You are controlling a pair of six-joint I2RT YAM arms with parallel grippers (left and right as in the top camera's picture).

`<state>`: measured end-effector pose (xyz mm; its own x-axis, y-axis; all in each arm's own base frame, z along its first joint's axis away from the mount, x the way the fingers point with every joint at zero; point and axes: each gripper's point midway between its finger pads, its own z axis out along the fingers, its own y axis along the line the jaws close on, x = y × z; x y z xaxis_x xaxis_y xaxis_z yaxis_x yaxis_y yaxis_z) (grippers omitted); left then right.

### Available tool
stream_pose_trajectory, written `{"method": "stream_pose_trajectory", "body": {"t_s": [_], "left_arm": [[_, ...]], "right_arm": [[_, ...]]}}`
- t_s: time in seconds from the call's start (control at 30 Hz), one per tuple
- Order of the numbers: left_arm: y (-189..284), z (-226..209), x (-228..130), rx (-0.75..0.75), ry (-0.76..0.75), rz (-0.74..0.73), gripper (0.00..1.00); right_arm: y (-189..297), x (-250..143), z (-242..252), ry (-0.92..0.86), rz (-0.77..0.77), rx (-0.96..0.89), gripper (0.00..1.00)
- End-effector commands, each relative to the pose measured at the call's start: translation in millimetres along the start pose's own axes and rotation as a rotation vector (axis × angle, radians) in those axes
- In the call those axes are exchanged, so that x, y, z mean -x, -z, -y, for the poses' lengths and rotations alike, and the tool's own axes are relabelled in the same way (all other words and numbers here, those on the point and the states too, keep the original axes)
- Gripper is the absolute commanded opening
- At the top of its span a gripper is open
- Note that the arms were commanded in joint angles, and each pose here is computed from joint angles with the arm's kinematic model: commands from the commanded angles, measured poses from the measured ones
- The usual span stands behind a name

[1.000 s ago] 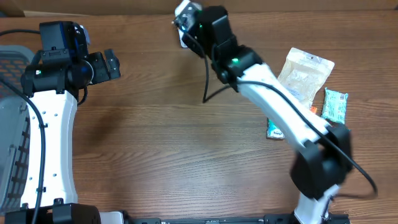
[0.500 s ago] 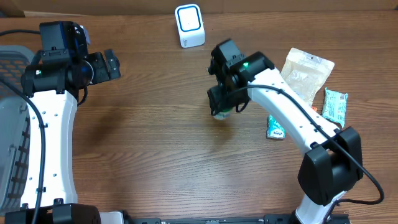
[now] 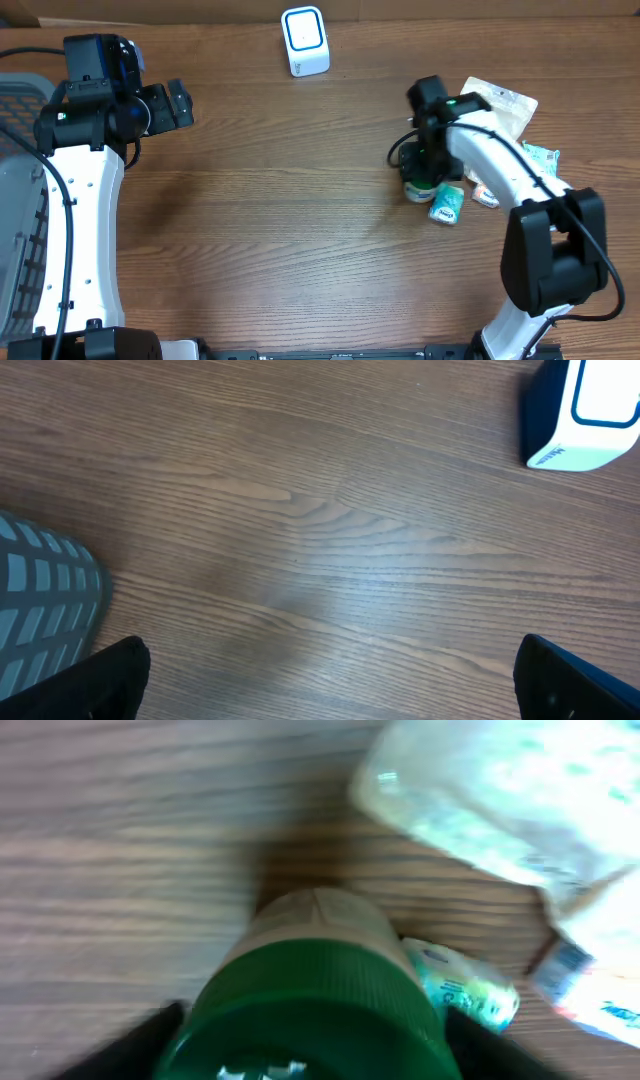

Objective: Scan the item barcode
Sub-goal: 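Carry the jar right and set it beside the scanned packs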

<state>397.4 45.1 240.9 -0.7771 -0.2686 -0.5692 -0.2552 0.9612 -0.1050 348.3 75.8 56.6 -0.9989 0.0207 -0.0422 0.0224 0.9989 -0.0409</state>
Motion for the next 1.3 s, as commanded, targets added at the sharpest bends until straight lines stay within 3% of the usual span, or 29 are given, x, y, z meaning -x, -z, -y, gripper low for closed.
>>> {"method": "stream_pose_trajectory", "body": {"t_s": [0.0,0.13,0.33,0.47,0.7,0.9,1.1,1.27], "left_arm": [[5,-3,5,0.011,-0.013,0.020,1.00],[5,-3,5,0.011,-0.013,0.020,1.00],[5,-3,5,0.011,-0.013,0.020,1.00],[5,-3,5,0.011,-0.013,0.020,1.00],[5,-3,5,0.011,-0.013,0.020,1.00],[5,-3,5,0.011,-0.013,0.020,1.00],[5,-3,5,0.011,-0.013,0.020,1.00],[5,-3,5,0.011,-0.013,0.020,1.00]], "right_arm": [[1,5,7,-0.065,0.005,0.037,1.00],[17,14,-3,-0.068,0.024,0.117,1.00],[115,27,-16,-0.031,0.197,0.175,1.00],[214,1,-37,0.034,0.380,0.309,1.00],[306,-62,-49,0.127,0.576,0.514,1.00],[330,-93,-35,0.139,0.652,0.524,1.00],[313,-111,-9,0.103,0.601,0.389,1.00],[286,-103,-13,0.138,0.565,0.368,1.00]]}}
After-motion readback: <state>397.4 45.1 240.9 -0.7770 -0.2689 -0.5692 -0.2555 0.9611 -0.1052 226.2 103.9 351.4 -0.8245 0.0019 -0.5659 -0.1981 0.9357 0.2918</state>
